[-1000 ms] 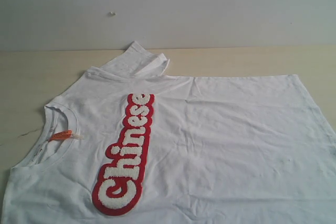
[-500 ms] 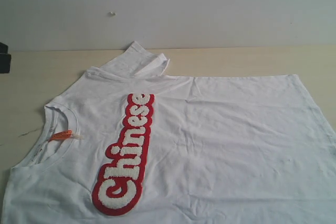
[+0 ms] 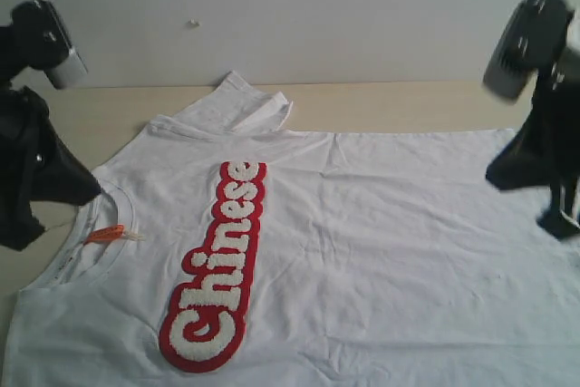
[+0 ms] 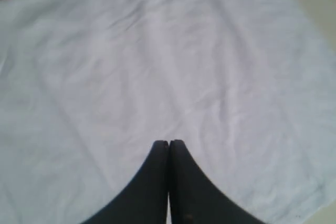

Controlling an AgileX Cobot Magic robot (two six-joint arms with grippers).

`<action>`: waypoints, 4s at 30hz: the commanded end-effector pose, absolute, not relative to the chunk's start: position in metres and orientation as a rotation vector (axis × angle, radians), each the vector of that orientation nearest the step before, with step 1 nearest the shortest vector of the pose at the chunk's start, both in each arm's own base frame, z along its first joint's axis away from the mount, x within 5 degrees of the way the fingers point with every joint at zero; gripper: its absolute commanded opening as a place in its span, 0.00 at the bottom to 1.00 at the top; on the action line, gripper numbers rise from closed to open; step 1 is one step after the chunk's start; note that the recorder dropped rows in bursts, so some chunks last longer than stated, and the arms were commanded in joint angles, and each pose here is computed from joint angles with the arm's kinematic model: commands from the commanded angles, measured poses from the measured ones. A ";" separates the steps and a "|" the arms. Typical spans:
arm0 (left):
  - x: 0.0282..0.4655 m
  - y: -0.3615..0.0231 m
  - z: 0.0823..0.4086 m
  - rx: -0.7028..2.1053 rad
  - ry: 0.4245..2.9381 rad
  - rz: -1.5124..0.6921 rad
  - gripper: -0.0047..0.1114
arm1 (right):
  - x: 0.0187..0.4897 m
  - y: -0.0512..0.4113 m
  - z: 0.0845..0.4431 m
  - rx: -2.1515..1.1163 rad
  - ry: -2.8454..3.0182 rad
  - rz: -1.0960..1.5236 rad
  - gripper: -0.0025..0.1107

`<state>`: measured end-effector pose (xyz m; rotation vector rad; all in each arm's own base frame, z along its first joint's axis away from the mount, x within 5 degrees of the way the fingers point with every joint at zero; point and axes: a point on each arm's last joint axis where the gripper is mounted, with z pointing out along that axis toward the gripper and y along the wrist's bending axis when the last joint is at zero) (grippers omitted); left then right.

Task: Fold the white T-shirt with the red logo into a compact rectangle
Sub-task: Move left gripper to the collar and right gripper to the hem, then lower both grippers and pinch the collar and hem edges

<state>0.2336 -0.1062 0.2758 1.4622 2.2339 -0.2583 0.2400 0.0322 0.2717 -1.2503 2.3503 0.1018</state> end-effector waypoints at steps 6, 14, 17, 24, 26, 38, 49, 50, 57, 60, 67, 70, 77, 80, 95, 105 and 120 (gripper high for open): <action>0.234 -0.101 0.245 1.897 2.246 -0.232 0.04 | 0.237 0.028 0.257 -1.706 2.316 -0.046 0.05; 0.238 -0.102 0.241 1.873 2.257 -0.227 0.41 | 0.239 0.030 0.258 -1.576 2.365 -0.024 0.59; 0.240 -0.103 0.242 1.816 2.284 -0.221 0.65 | 0.236 0.031 0.257 -1.605 2.374 0.019 0.86; 0.239 -0.111 0.244 1.680 2.316 -0.338 0.84 | 0.233 0.031 0.256 -1.683 2.354 0.030 0.95; 0.239 -0.113 0.245 1.644 2.316 -0.382 0.84 | 0.234 0.030 0.256 -1.688 2.348 0.020 0.95; 0.247 -0.117 0.247 1.541 2.280 -0.365 0.84 | 0.234 0.031 0.257 -1.699 2.333 0.013 0.95; 0.248 -0.116 0.240 1.587 2.307 -0.356 0.84 | 0.237 0.030 0.257 -1.684 2.318 -0.010 0.95; 0.249 -0.116 0.239 1.588 2.309 -0.357 0.84 | 0.237 0.030 0.257 -1.683 2.317 -0.011 0.95; 0.247 -0.104 0.232 2.019 2.107 -0.182 0.84 | 0.240 0.027 0.250 -1.734 2.336 -0.046 0.95; 0.251 -0.097 0.227 2.095 2.081 -0.102 0.84 | 0.245 0.026 0.241 -1.804 2.331 -0.036 0.95; 0.271 -0.087 0.202 2.240 1.938 -0.075 0.84 | 0.258 0.021 0.217 -1.909 2.351 -0.068 0.95; 0.285 -0.087 0.195 2.260 1.907 -0.059 0.84 | 0.264 0.018 0.209 -1.894 2.368 -0.067 0.95; 0.325 -0.090 0.191 2.266 1.934 -0.113 0.84 | 0.268 0.006 0.200 -1.864 2.431 -0.050 0.95; 0.335 -0.092 0.180 2.333 1.913 -0.146 0.84 | 0.268 0.002 0.200 -1.858 2.439 -0.060 0.95; 0.364 -0.096 0.136 2.366 1.970 -0.170 0.84 | 0.272 0.003 0.199 -1.828 2.422 -0.078 0.95; 0.379 -0.098 0.127 2.308 2.036 -0.135 0.84 | 0.275 0.005 0.199 -1.789 2.408 -0.081 0.95; 0.380 -0.101 0.103 2.225 2.149 -0.211 0.84 | 0.279 0.006 0.186 -1.781 2.435 -0.038 0.95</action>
